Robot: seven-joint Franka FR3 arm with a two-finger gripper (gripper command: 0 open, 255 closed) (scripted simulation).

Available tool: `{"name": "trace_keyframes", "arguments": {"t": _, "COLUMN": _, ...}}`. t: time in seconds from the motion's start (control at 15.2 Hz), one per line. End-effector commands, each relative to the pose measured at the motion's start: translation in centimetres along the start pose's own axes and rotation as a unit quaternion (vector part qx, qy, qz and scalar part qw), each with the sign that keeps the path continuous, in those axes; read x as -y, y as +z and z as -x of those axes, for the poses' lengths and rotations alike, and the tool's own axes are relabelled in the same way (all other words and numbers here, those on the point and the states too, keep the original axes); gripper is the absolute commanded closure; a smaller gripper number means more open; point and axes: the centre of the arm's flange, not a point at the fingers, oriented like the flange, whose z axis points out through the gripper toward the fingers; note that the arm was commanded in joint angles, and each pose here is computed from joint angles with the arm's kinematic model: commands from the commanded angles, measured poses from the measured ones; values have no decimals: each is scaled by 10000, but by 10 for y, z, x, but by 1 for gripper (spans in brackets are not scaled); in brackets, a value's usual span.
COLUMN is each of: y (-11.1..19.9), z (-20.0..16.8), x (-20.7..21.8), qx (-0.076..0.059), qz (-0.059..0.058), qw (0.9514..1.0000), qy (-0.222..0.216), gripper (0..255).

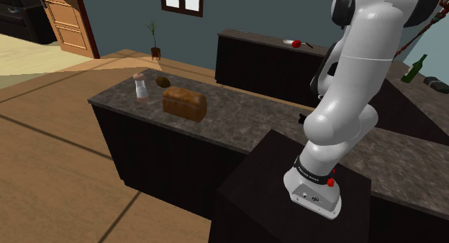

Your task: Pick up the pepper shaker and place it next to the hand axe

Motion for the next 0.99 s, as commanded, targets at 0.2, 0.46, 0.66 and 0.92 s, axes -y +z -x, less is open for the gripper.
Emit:
{"name": "trace_keyframes", "arguments": {"t": 0.2, "y": 0, "z": 0, "x": 0, "qx": 0, "qz": 1, "qw": 10000, "qy": 0, "gripper": 0}}
{"name": "trace_keyframes", "arguments": {"t": 0.46, "y": 0, "z": 0, "x": 0, "qx": 0, "qz": 1, "qw": 10000, "qy": 0, "gripper": 0}}
{"name": "trace_keyframes", "arguments": {"t": 0.66, "y": -40, "z": 0, "x": 0, "qx": 0, "qz": 1, "qw": 10000, "qy": 0, "gripper": 0}}
{"name": "trace_keyframes", "arguments": {"t": 0.92, "y": -50, "z": 0, "x": 0, "qx": 0, "qz": 1, "qw": 10000, "qy": 0, "gripper": 0}}
